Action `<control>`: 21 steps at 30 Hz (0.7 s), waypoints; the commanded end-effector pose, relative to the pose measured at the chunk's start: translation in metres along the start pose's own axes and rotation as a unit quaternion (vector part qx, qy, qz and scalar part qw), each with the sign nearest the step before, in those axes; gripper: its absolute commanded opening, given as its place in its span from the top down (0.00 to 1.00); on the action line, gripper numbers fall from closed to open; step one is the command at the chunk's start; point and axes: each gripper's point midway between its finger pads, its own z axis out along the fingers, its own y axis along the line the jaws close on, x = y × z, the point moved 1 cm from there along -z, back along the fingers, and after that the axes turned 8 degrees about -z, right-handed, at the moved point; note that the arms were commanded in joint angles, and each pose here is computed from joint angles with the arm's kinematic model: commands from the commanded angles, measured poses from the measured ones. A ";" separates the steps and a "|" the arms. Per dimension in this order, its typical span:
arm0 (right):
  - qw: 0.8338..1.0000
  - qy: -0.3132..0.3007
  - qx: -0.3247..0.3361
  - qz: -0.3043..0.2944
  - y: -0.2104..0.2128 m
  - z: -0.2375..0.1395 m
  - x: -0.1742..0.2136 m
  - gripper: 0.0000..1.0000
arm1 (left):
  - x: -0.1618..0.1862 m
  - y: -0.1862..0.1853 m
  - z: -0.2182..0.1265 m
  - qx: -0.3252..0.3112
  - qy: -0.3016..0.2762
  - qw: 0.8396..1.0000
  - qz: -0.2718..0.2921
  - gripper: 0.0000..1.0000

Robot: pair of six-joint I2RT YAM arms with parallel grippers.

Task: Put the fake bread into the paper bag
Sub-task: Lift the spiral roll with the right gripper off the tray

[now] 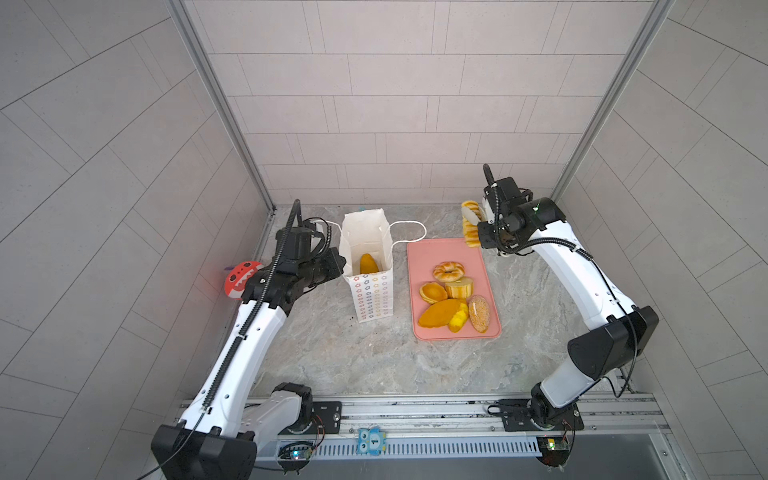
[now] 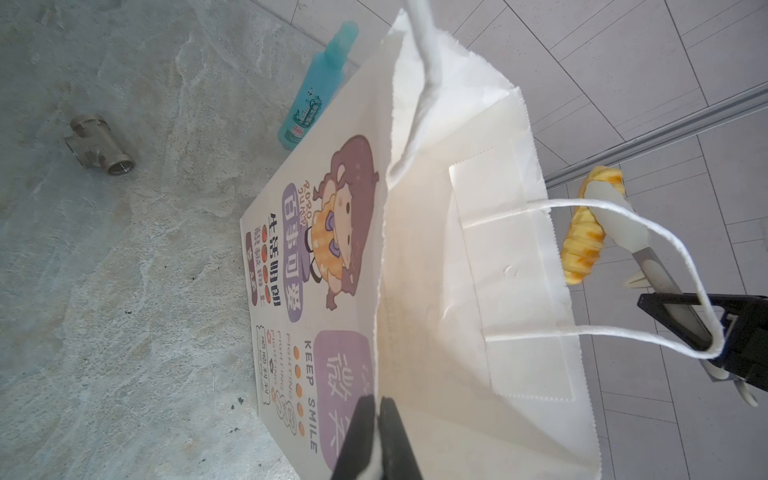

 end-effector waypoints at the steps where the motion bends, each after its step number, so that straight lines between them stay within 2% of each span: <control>1: 0.998 -0.060 -0.016 0.012 0.000 -0.025 -0.018 0.68 | -0.008 -0.009 -0.011 0.010 -0.016 1.000 0.010 0.93; 21: 0.985 -0.147 -0.078 0.037 0.007 -0.089 -0.032 0.69 | -0.006 -0.004 -0.008 0.003 -0.014 1.000 0.008 0.94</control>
